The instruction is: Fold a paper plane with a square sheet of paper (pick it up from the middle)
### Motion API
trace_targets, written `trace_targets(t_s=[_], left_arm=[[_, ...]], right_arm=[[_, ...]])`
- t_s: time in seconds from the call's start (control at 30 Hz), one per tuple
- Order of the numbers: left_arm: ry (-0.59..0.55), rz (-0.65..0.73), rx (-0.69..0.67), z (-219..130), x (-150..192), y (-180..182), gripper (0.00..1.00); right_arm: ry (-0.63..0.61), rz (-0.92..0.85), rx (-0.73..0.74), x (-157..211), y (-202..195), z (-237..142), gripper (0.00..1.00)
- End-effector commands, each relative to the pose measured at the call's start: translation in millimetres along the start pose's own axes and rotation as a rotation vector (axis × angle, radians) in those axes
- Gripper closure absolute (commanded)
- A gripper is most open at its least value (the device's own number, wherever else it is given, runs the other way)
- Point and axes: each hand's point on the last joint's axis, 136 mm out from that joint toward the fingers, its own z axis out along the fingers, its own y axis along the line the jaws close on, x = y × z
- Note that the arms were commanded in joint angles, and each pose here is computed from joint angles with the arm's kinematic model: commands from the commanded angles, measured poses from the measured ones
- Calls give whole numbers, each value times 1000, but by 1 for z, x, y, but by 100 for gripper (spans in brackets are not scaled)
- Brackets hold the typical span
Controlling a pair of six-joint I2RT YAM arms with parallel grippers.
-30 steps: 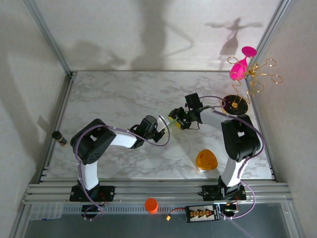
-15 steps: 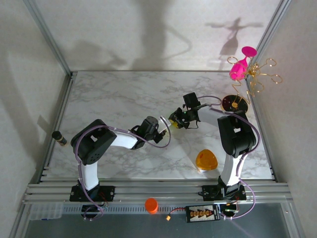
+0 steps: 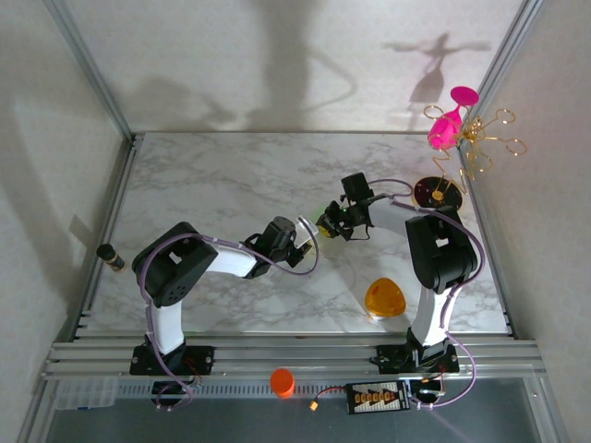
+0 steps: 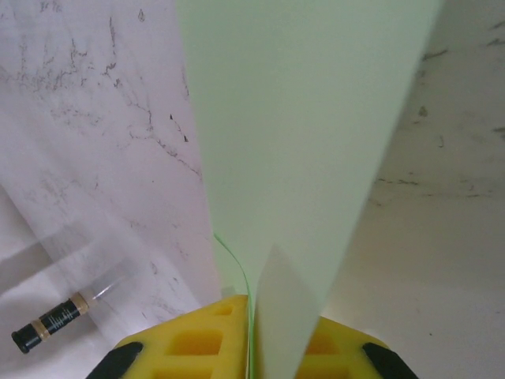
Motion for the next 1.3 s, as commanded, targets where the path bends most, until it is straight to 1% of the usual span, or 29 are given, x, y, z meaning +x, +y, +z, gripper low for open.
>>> trace_targets(t_s=[0.0, 0.07, 0.2, 0.4, 0.6, 0.73, 0.8, 0.97, 1.07, 1.17, 1.27], left_arm=[[1, -17, 20, 1, -4, -7, 72], [-7, -23, 21, 0, -7, -7, 70], [-15, -30, 22, -1, -11, -6, 69], [-10, -22, 9, -1, -14, -4, 80], [18, -31, 19, 3, -5, -6, 84], [14, -45, 33, 3, -5, -8, 89], [19, -52, 40, 4, -2, -9, 91], [31, -87, 63, 4, 5, -10, 95], [28, -112, 78, 2, 6, -9, 95], [31, -136, 98, 2, 9, -11, 95], [33, -159, 119, 2, 11, -12, 95]], right_arm=[[28, 10, 1, 7, -4, 3, 88], [28, 11, 1, 7, -5, 3, 88], [28, 14, 5, 7, -7, 4, 89], [30, 14, 5, 7, -7, 5, 89], [30, 16, 6, 7, -8, 5, 88], [37, 21, 7, 9, -9, 6, 86], [36, 21, 7, 8, -8, 5, 81], [-4, 13, 23, 1, -6, -3, 53], [-36, 9, 28, -5, -5, -10, 40], [-75, 6, 35, -13, -4, -17, 33], [-106, 8, 45, -19, -6, -24, 28]])
